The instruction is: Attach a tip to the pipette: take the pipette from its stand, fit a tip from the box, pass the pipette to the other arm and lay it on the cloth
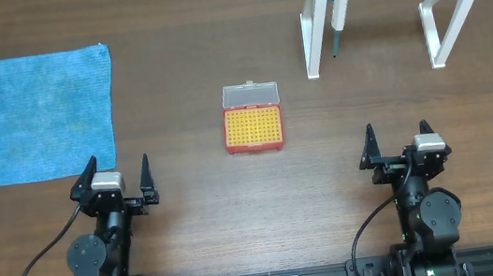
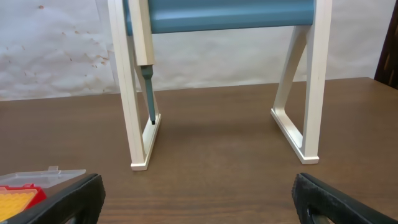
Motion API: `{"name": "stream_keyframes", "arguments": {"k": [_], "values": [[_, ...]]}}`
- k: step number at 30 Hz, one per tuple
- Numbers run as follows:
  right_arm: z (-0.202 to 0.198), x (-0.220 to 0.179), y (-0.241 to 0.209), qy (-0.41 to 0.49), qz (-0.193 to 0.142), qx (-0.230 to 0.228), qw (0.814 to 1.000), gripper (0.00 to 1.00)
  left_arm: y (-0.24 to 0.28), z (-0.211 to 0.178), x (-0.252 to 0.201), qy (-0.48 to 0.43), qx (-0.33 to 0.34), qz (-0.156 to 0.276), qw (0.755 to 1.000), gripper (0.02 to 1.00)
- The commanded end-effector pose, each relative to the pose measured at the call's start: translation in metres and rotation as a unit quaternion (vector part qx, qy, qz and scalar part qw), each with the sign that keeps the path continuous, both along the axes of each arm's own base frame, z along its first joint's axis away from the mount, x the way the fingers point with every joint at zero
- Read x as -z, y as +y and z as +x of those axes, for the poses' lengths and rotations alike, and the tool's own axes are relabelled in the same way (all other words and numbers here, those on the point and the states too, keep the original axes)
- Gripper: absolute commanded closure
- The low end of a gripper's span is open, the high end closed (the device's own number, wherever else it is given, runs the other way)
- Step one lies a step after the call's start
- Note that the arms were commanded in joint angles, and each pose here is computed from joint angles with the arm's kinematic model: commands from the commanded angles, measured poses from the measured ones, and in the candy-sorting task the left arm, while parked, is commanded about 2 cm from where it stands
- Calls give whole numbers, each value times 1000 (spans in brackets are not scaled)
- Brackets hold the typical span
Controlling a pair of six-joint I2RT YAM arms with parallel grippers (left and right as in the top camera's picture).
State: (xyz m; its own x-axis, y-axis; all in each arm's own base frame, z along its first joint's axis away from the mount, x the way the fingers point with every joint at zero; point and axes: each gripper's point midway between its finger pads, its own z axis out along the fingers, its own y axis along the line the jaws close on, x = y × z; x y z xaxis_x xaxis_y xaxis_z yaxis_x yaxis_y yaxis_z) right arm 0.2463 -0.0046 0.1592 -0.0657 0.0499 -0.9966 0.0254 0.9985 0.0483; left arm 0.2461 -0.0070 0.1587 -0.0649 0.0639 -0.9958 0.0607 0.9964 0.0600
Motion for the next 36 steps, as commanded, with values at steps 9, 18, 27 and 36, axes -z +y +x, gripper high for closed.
{"name": "stream_keyframes", "arguments": {"k": [9, 18, 27, 36], "values": [[0, 2, 4, 1, -5, -10, 1000, 29, 0, 0, 2, 2, -2, -4, 1000, 117], [0, 2, 4, 1, -5, -10, 1000, 29, 0, 0, 2, 2, -2, -4, 1000, 115], [24, -24, 4, 3, 46, -7, 999, 25, 0, 0, 2, 2, -2, -4, 1000, 117], [141, -36, 44, 4, 46, -63, 997, 12, 0, 0, 2, 2, -2, -4, 1000, 115]]}}
